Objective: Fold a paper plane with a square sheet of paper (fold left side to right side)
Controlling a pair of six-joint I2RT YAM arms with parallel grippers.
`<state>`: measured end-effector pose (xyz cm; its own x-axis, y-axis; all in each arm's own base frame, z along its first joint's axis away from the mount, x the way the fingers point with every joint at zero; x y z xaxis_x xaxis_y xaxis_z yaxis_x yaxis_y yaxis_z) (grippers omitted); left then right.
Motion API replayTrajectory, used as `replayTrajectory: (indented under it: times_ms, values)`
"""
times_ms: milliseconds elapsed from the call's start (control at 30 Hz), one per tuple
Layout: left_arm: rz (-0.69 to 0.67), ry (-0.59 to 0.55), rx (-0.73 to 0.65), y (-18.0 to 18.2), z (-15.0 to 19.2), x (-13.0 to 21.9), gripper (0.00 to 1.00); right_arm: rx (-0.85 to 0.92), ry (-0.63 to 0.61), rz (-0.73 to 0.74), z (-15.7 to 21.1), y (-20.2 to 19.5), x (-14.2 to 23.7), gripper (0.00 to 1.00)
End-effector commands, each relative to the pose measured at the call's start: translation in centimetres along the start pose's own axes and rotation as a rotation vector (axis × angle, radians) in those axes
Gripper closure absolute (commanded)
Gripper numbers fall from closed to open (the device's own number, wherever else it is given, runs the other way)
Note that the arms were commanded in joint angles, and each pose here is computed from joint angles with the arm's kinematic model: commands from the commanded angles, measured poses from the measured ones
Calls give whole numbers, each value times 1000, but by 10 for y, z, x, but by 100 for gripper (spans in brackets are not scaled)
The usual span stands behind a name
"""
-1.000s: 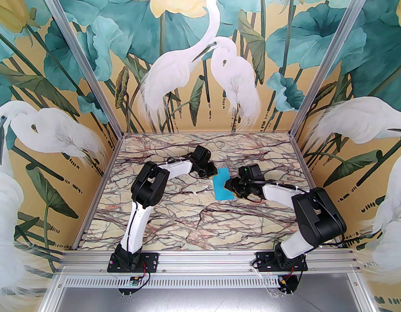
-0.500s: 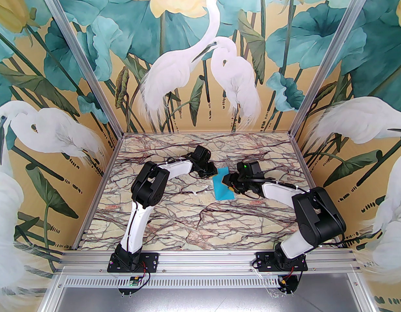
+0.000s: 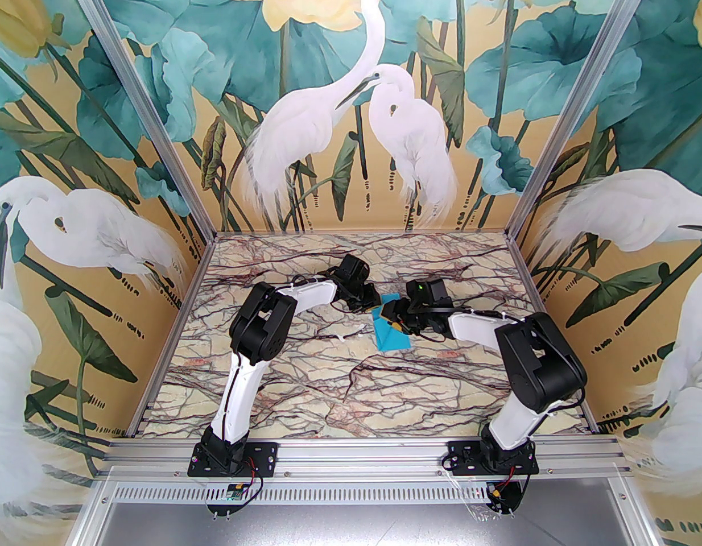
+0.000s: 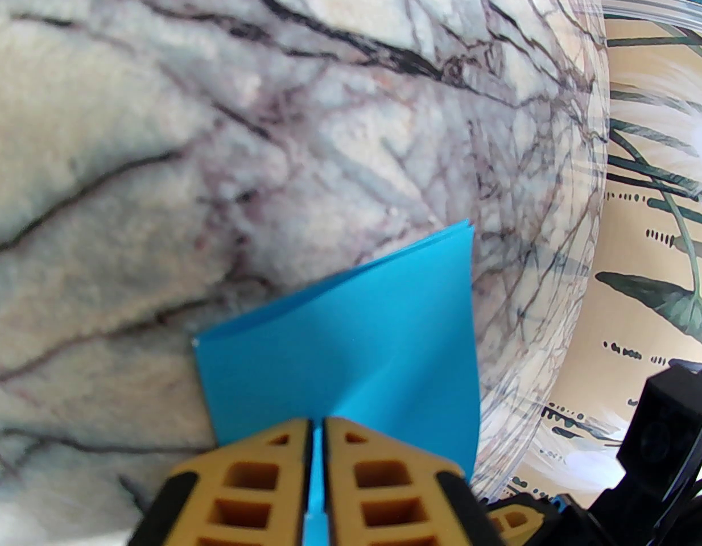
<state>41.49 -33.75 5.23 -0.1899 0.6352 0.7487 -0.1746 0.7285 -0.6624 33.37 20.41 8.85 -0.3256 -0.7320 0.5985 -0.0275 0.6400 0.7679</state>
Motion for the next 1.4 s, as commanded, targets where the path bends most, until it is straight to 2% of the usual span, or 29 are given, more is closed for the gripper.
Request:
replayTrajectory:
  times_ms: [0,300,400,700,933,1367]
  values:
    - [-108,68,41,26,20,-9,85,7,-4,-8,-6,3,-5,54]
    - [32,20,48,-3,6,26,77,5,4,28,-4,-7,-11,65]
    - [67,7,39,-10,6,39,76,1,5,38,-4,-9,-11,66]
    - [128,5,76,-1,36,67,71,4,0,65,-4,-12,-10,66]
    - [163,41,81,5,62,69,70,0,-9,70,-6,-12,-10,66]
    - [188,48,122,14,82,62,71,1,-3,68,-7,-12,-12,65]
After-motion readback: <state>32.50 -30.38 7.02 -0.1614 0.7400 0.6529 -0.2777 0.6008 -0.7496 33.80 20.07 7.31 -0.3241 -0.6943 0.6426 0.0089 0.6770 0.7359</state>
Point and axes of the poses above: each hand's point on the last joint's axis, 136 mm out from that joint toward the fingers, its own x axis back along the fingers, its own y axis along the line the jaws close on, z = x × y, the point moved 4 cm from there along x, back along the fingers, and after that the axes turned 9 degrees about x, right-handed, at the moved point
